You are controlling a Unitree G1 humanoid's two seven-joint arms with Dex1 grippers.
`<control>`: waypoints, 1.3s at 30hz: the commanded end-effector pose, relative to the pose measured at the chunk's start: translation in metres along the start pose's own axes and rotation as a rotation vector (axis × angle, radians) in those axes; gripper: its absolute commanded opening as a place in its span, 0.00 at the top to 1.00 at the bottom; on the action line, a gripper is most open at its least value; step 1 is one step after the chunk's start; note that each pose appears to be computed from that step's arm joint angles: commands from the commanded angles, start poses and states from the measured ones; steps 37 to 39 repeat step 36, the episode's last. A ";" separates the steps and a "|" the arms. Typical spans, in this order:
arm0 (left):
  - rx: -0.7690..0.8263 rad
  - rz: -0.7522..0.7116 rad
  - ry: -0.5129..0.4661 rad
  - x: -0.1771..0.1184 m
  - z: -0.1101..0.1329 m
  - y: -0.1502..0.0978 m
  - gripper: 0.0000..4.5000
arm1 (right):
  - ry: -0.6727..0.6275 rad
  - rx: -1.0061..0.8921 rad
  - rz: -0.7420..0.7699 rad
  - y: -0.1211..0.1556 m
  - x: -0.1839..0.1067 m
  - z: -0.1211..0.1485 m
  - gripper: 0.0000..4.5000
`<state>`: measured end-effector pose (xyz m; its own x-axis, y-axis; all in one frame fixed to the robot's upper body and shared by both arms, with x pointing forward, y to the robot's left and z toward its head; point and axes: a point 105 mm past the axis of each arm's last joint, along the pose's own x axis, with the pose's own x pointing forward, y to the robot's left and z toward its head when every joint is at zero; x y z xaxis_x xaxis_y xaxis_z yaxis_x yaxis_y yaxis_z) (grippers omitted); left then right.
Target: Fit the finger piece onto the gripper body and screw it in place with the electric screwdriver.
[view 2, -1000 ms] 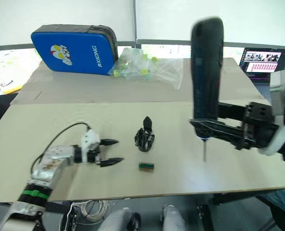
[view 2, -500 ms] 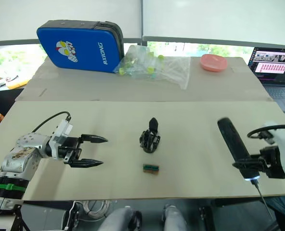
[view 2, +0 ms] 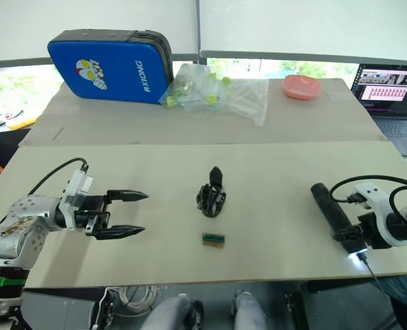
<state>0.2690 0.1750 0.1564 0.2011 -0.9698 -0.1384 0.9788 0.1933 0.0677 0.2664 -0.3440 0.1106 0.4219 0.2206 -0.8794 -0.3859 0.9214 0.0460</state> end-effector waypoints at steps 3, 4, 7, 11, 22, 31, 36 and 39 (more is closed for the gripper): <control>-0.005 0.080 0.013 -0.006 0.007 0.007 0.00 | -0.045 -0.024 -0.024 -0.007 -0.012 0.009 0.05; -0.012 0.101 0.012 -0.007 0.007 0.010 0.00 | -0.057 -0.024 -0.023 -0.008 -0.016 0.011 0.00; -0.023 0.165 0.013 -0.012 0.008 0.019 0.00 | -0.097 -0.052 -0.041 -0.011 -0.030 0.015 0.00; 0.070 0.261 0.037 -0.022 0.006 0.030 0.00 | -0.168 -0.118 -0.085 -0.015 -0.056 0.022 0.00; 0.168 0.469 0.262 -0.074 -0.045 0.049 0.00 | -0.658 -0.699 0.100 0.080 -0.111 0.063 0.00; 0.145 0.518 0.277 -0.084 -0.057 0.044 0.00 | -0.901 -0.979 0.237 0.147 -0.054 0.051 0.00; 0.161 0.534 0.268 -0.086 -0.055 0.036 0.00 | -0.969 -0.942 0.231 0.148 -0.044 0.059 0.00; 0.161 0.534 0.268 -0.086 -0.055 0.036 0.00 | -0.969 -0.942 0.231 0.148 -0.044 0.059 0.00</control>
